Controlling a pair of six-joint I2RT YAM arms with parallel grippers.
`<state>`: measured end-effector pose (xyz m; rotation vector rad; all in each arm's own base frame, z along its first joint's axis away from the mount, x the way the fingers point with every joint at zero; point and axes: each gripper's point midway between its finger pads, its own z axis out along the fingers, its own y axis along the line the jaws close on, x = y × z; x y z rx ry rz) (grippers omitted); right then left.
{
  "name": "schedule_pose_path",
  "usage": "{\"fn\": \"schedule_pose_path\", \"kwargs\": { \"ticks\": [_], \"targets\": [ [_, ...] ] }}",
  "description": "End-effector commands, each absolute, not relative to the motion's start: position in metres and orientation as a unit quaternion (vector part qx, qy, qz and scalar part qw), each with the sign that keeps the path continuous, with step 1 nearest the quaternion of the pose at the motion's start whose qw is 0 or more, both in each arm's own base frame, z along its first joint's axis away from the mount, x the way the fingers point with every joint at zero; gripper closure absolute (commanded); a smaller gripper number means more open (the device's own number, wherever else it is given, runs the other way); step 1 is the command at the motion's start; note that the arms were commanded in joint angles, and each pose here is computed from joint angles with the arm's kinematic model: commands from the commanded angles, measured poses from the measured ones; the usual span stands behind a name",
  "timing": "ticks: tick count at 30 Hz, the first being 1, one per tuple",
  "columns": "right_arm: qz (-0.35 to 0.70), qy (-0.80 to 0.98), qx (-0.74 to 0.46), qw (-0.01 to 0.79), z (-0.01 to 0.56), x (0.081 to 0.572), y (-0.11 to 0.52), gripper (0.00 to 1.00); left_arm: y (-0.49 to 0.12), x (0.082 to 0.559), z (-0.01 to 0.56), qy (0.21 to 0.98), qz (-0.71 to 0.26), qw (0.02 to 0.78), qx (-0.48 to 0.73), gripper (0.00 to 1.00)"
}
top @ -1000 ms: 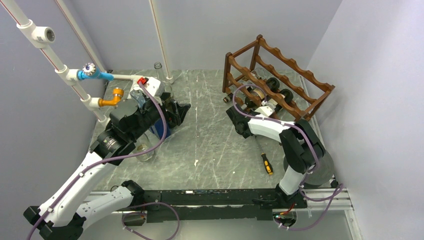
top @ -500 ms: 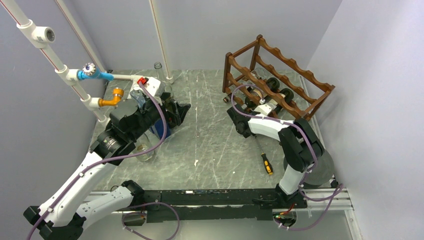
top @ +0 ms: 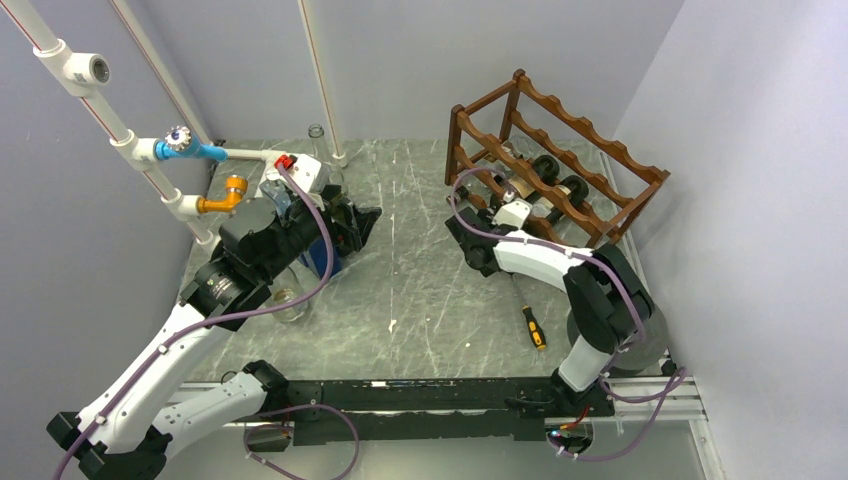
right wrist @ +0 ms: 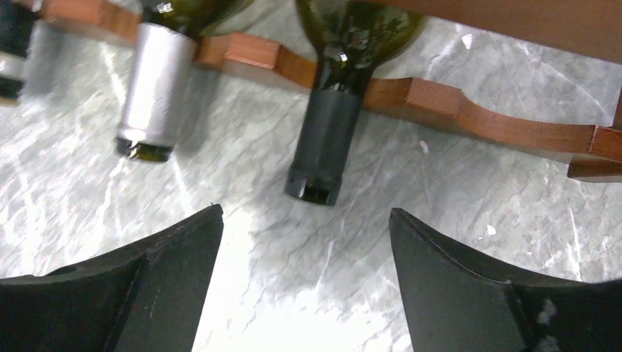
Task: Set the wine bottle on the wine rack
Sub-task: Place the wine bottle in the wine rack.
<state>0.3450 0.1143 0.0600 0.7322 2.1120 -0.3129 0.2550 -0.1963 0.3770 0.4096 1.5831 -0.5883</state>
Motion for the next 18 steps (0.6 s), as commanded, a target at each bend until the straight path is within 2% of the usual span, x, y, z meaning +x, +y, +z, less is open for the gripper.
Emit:
{"fn": "schedule_pose_path", "kwargs": {
  "ticks": [1,7,12,14,18],
  "targets": [
    [-0.11,0.841,0.262,0.461,0.099,0.345,0.131,0.11,-0.197,0.25,0.399,0.674,-0.273,0.662,0.181,0.01],
    [-0.055,0.852,0.146,0.5,0.133,0.331,0.17,0.08,-0.194,0.246,0.403,0.669,-0.273,0.667,0.182,0.01],
    [0.063,0.844,0.046,0.531,0.158,0.315,0.209,0.08,-0.185,0.253,0.402,0.675,-0.248,0.675,0.164,0.0],
    [0.104,0.837,0.02,0.536,0.165,0.309,0.219,0.02,-0.182,0.256,0.401,0.68,-0.237,0.675,0.161,0.0],
    [0.154,0.834,-0.016,0.529,0.172,0.301,0.236,0.0,-0.175,0.264,0.395,0.696,-0.209,0.67,0.148,0.01]
  ]
}}
